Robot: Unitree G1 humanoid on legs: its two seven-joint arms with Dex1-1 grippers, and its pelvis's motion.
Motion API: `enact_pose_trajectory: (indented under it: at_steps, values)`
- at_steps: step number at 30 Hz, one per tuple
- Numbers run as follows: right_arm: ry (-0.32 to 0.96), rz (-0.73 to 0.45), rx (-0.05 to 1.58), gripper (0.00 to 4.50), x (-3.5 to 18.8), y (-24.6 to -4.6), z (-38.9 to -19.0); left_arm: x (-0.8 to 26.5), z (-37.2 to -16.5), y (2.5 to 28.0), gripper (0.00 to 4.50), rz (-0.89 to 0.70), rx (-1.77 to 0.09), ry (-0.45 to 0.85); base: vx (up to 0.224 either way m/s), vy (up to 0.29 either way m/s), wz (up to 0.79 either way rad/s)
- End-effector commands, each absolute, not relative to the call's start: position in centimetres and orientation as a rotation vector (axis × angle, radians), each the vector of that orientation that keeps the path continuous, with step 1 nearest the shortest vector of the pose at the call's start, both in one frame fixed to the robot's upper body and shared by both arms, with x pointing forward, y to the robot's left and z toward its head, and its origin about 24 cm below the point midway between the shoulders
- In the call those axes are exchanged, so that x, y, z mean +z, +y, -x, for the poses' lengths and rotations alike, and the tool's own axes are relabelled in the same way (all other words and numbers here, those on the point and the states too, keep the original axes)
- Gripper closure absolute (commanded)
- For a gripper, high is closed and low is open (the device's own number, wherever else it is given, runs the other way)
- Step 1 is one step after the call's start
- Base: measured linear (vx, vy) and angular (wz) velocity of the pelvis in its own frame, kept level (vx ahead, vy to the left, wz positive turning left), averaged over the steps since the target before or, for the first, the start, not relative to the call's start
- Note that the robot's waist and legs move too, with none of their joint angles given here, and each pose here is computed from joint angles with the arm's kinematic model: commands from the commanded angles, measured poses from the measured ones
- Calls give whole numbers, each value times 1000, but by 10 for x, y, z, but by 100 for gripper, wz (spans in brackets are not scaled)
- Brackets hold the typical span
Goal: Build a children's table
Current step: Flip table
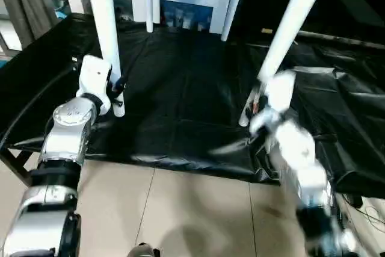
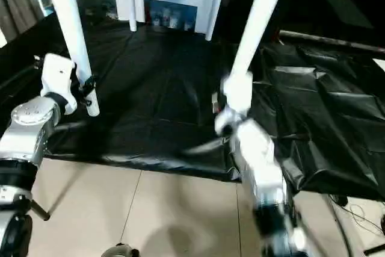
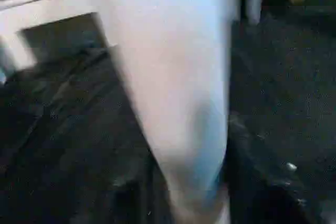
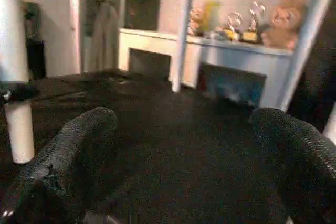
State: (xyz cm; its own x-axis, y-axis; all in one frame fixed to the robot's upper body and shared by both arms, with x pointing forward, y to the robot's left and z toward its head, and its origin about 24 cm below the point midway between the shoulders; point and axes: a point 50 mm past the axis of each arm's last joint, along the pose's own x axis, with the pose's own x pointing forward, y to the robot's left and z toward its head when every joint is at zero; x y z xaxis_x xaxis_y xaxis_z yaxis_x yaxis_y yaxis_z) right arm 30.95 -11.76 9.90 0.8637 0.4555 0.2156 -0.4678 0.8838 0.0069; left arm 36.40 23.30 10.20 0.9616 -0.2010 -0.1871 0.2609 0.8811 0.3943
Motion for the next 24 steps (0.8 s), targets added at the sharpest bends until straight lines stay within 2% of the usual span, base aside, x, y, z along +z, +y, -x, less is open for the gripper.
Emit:
enact_pose_trajectory:
  at_steps: [1, 4, 9, 10, 11, 12, 14, 16, 18, 19, 20, 24]
  values:
    - [-249, -48, 426, 0, 111, -130, -311, 78, -359, 224, 179, -481, -328, 246, 0, 0, 0]
    - [-235, -44, 412, 0, 112, -133, -309, 79, -358, 226, 170, -476, -329, 231, 0, 0, 0]
    - [-159, -61, 407, 0, 102, -144, -295, 81, -348, 239, 131, -435, -286, 173, 0, 0, 0]
    - [-109, -41, 385, 0, 93, -150, -290, 82, -339, 241, 125, -375, -268, 93, 0, 0, 0]
    - [-109, -41, 385, 0, 93, -150, -290, 82, -339, 241, 125, -375, -268, 93, 0, 0, 0]
    - [-84, -45, 371, 0, 89, -152, -288, 81, -334, 242, 104, -352, -251, 57, 0, 0, 0]
    - [-43, -36, 347, 0, 79, -156, -283, 76, -316, 242, 104, -252, -225, -31, 0, 0, 0]
    - [-14, -32, 342, 0, 75, -156, -280, 75, -308, 239, 104, -202, -228, -66, 0, 0, 0]
    - [62, -25, 344, 0, 65, -156, -274, 77, -291, 221, 104, -74, -277, -132, 0, 0, 0]
    - [72, -19, 341, 0, 62, -157, -272, 76, -288, 214, 104, -59, -290, -127, 0, 0, 0]
    - [77, -14, 322, 0, 59, -159, -269, 76, -281, 201, 104, -65, -293, -136, 0, 0, 0]
    - [81, -51, 276, 0, 58, -163, -263, 76, -274, 186, 104, -110, -234, -160, 0, 0, 0]
